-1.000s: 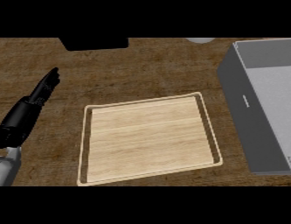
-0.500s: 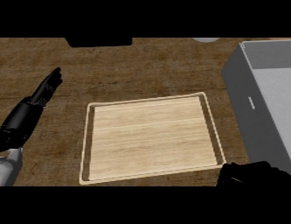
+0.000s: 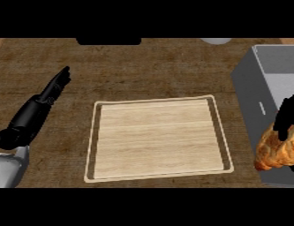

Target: Pick the croissant from the tray and place it in the cardboard box

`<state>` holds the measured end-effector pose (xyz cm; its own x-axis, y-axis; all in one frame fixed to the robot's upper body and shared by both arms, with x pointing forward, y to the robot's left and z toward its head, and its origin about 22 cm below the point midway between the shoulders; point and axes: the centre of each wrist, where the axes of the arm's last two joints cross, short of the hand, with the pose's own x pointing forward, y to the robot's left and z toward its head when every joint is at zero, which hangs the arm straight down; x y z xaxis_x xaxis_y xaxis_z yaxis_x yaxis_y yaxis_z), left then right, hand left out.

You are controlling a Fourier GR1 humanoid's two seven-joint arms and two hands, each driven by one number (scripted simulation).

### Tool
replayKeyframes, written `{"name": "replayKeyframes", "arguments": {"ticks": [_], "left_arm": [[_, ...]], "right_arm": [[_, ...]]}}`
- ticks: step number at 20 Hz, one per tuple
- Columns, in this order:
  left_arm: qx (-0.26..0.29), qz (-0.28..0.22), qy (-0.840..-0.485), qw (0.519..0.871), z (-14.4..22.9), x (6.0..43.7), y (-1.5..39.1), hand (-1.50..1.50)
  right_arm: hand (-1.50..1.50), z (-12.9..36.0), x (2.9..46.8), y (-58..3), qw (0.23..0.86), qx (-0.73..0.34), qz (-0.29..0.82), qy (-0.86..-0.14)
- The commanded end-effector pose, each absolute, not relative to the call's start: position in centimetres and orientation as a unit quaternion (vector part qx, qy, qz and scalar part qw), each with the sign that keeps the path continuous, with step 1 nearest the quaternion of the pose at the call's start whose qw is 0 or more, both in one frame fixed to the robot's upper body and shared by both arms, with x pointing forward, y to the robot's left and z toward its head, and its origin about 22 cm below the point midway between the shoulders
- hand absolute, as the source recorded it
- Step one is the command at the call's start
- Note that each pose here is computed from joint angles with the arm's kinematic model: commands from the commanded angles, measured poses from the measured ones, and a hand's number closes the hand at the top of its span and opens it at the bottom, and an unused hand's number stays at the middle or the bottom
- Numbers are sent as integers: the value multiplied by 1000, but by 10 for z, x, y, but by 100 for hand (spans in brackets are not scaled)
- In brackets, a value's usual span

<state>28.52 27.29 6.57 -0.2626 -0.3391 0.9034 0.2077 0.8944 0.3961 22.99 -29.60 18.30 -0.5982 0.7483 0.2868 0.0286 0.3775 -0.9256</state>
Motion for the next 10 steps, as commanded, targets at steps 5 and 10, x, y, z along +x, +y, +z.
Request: {"name": "replayKeyframes", "arguments": {"ticks": [5,10], "left_arm": [[27,-247,-763,597,70,291,264,0],[30,-249,-763,596,62,294,257,0]], "right_arm": [[150,185,267,-409,446,-243,589,-628],[150,178,285,-442,451,-240,647,-567]]}}
